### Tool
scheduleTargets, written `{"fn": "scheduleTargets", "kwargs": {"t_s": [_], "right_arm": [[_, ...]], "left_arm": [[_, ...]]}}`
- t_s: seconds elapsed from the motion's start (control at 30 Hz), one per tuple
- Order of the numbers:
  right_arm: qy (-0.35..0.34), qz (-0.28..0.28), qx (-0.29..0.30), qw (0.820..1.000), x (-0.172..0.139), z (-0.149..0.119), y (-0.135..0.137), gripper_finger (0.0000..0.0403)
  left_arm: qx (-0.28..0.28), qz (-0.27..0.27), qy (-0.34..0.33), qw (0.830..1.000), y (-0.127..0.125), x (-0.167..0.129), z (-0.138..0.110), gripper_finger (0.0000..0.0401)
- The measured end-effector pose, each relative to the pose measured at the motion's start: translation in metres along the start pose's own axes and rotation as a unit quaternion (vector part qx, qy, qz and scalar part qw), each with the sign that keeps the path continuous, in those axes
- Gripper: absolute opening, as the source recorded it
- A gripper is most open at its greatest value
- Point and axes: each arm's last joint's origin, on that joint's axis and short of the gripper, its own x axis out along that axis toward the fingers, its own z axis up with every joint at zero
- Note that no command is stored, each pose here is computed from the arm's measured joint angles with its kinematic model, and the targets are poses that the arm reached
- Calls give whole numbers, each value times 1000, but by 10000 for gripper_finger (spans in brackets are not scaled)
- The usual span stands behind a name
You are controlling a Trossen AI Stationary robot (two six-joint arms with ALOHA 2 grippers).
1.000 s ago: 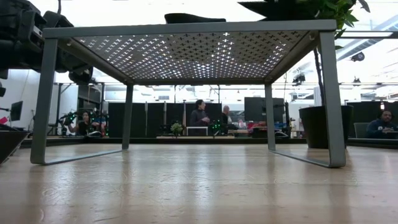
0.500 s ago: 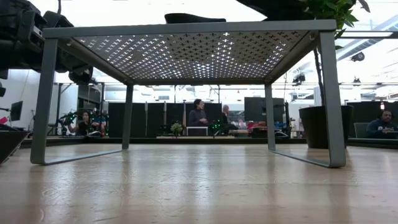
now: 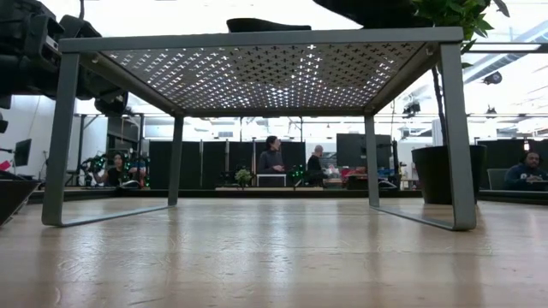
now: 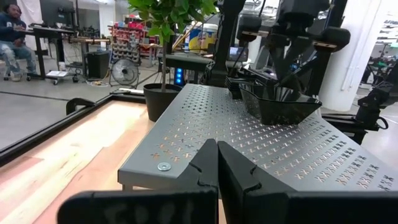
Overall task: Pick & Place Mini shaped plates
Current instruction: Stack the top right drop-shaped plate on the drop-shaped plate on the shelf, then stack the black distorted plate on the distorted plates on the shelf
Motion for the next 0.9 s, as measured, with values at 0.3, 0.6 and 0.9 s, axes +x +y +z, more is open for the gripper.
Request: {"fn": "scheduleTargets", "kwargs": {"t_s": [0.3, 0.6, 0.9], "right_arm": [[16, -11, 37, 999, 7, -5, -2, 8], [26, -17, 50, 998, 8, -8, -3, 12], [28, -13, 79, 996, 8, -8, -2, 63]], "left_arm": [[0, 0, 0, 1000, 0, 0, 0, 0], [0, 0, 0, 1000, 0, 0, 0, 0], [0, 0, 0, 1000, 0, 0, 0, 0]]}}
